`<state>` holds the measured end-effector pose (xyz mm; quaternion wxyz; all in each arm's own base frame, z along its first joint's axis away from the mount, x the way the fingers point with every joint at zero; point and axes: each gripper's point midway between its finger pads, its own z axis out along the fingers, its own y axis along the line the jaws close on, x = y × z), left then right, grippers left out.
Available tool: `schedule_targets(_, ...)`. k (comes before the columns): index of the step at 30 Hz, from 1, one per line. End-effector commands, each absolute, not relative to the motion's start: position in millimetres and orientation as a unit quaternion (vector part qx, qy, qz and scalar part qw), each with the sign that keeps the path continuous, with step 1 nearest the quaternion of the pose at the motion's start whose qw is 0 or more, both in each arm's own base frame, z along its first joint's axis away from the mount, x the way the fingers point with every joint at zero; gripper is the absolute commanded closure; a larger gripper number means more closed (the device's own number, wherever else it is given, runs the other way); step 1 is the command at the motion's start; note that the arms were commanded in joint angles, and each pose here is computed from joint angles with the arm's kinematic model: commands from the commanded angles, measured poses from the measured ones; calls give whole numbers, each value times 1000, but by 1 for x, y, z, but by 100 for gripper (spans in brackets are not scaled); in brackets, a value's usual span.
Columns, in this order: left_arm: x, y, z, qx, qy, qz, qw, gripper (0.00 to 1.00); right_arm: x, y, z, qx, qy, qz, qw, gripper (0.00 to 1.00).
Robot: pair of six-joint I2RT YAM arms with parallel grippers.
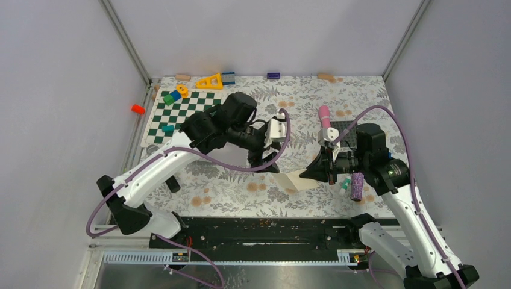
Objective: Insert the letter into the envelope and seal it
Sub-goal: Fold the letter.
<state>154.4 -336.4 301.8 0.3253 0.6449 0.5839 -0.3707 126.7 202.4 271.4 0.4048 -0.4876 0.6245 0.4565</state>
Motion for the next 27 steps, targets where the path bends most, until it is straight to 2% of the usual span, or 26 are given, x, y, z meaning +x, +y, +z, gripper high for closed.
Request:
schedule_targets(1,154,-358,318,636,571,-401,331,27,127,204,285,-492,611,461,415,100)
schedule_targets(9,144,-370,299,657,571,-387,306,33,129,203,284,-491,611,453,425,100)
schedule_targets(13,139,-374,297,662,566,-390,299,43,131,203,282,-490,613,451,424,100)
schedule_targets(18,132,-378,292,670,565,-391,281,52,134,203,280,-487,617,447,427,100)
schedule_targets(20,130,-378,290,672,565,-390,277,60,135,203,280,-486,617,445,429,100)
schedule_targets(24,128,-380,286,675,566,-385,274,85,135,203,280,-486,617,445,431,100)
schedule_targets(27,127,-381,284,676,567,-384,272,97,136,203,281,-484,617,445,432,100)
